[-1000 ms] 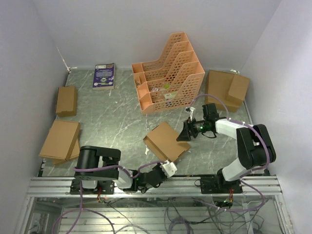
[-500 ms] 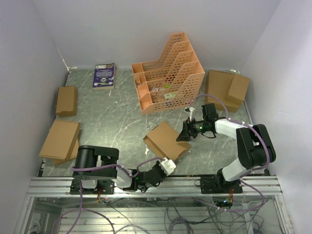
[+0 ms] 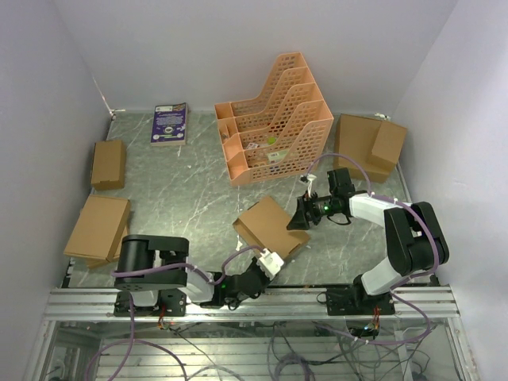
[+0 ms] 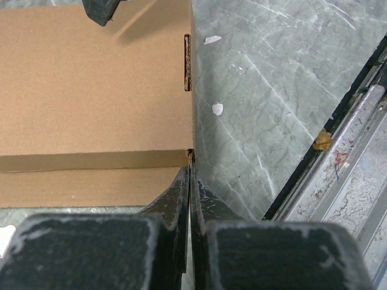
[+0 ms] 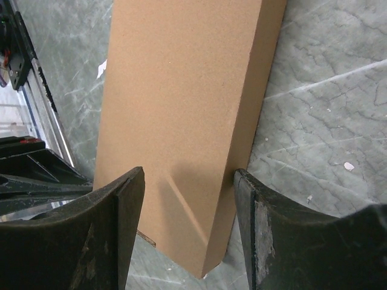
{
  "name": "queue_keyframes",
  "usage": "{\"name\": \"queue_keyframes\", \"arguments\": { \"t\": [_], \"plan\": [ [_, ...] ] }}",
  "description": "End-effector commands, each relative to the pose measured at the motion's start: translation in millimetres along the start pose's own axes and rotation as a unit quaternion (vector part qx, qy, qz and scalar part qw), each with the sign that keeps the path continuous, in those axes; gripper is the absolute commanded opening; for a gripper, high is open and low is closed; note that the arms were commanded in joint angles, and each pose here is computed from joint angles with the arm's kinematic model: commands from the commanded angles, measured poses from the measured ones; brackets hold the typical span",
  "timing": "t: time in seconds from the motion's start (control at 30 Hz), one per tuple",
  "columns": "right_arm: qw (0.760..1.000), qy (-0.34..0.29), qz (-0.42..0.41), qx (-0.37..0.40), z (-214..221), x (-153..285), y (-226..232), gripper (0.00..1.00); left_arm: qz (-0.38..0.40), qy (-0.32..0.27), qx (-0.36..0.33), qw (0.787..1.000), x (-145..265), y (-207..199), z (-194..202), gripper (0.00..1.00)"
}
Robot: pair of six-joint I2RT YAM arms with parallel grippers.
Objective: Fold the paper box
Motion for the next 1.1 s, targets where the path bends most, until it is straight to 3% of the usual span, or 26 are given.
{"name": "queue_keyframes", "arguments": {
  "t": [0.0,0.5,0.87,1.07],
  "plan": [
    [1.000,0.007,-0.014,-0.002,-1,-4,5,0.59,-0.006,-0.008,0.037,0.999,-5,-2,-14,0.07],
    [0.999,0.017,-0.027,0.018,-2,-10,15,0.56,-0.029,0.021,0.058,0.998,-13,1,-34,0.07],
    [0.999,0.026,-0.037,0.024,0,-16,21,0.53,-0.067,0.081,0.096,0.990,-24,11,-44,0.07],
    [0.999,0.029,-0.025,0.020,0,-16,18,0.53,-0.064,0.097,0.121,0.986,-17,16,-44,0.21]
  ]
}}
Point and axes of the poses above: each gripper's point midway between its finger pads, its own x axis back along the fingers, its own y axis along the line the jaws close on, z = x × y, the point moved 4 cm from there along x, back along the fingers, and after that the axes turned 8 degrees about x, right-handed, at the moved point
